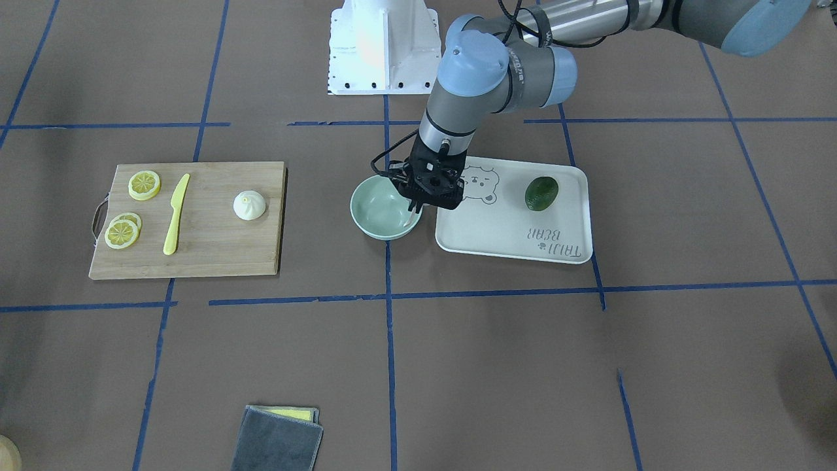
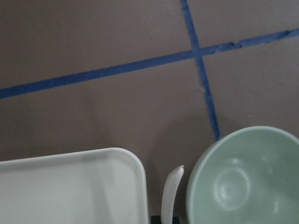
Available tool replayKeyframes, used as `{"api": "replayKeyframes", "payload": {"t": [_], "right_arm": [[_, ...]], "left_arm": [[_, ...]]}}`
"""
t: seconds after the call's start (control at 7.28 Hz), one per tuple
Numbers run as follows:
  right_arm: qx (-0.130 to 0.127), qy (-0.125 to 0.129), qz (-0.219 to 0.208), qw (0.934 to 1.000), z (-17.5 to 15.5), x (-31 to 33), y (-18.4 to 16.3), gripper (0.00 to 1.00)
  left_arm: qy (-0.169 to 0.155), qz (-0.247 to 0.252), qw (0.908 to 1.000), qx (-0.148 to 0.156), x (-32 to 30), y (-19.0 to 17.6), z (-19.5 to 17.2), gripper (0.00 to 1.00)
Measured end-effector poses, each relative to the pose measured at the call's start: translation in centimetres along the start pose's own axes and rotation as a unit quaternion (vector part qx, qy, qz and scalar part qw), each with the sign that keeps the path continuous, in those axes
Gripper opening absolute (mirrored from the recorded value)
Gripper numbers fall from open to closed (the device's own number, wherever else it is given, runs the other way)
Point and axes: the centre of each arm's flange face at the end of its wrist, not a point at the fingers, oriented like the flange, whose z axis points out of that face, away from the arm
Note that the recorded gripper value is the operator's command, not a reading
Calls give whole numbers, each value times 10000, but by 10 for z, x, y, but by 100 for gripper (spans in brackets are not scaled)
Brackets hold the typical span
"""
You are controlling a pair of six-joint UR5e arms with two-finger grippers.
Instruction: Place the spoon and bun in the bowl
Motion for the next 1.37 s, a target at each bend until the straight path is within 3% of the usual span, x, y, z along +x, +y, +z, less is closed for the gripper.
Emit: {"api": "replayKeyframes", "payload": {"t": [0.14,0.41,0.96,1.37], "right_arm": [[8,-6,-3,10000,2,-3,-1,100],[-11,-13,-8,10000,4,-6,-2,100],[-16,-64,180,9998,19,-29,-7,100],[273,-57,440,9986,57,-131,-24,100]], "left_arm": [[98,-34,9999,70,9,-8,9,12],[133,-35,9997,187,12,-12,20,70],[230,39,9992,332,10,-14,19,73],[79,182,9986,500,-62,-1,-17,73]]}}
